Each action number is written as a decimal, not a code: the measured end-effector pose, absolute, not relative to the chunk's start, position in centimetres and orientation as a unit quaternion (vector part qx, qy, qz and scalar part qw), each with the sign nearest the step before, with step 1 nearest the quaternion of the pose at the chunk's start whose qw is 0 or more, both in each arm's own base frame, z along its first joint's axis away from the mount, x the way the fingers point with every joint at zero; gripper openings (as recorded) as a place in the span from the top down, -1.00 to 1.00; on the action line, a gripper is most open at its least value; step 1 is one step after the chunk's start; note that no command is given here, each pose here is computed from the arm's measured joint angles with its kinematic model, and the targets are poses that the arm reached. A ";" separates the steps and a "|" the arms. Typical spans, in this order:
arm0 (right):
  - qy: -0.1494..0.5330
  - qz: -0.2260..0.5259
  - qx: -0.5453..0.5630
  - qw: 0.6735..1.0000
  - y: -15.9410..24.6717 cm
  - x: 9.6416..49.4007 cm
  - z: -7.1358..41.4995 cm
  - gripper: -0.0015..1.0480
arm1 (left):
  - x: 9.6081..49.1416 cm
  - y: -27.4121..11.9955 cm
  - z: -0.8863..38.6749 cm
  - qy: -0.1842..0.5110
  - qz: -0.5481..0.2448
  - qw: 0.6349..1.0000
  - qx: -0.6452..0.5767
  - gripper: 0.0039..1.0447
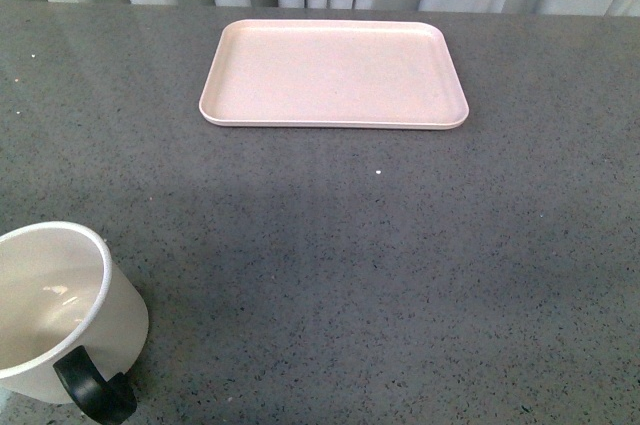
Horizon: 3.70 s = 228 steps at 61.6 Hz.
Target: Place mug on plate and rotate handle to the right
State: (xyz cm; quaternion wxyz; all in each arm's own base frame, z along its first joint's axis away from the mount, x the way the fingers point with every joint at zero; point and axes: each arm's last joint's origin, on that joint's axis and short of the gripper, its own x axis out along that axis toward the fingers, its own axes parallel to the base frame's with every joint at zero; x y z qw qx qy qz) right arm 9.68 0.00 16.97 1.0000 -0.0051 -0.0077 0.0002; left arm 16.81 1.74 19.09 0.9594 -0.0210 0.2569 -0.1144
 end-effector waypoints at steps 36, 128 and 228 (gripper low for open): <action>-0.008 0.000 -0.005 1.000 0.0 9.7 17.0 -0.82 | 20.9 2.3 15.8 0.355 -0.167 0.919 0.035 -0.83; -0.008 0.000 -0.005 1.000 0.0 9.7 17.0 -0.82 | 23.1 0.4 10.7 0.445 -0.228 0.863 0.079 -0.04; -0.008 0.000 -0.005 1.000 0.0 9.7 17.0 -0.82 | 38.8 -12.3 20.4 0.358 -0.202 0.911 0.043 0.96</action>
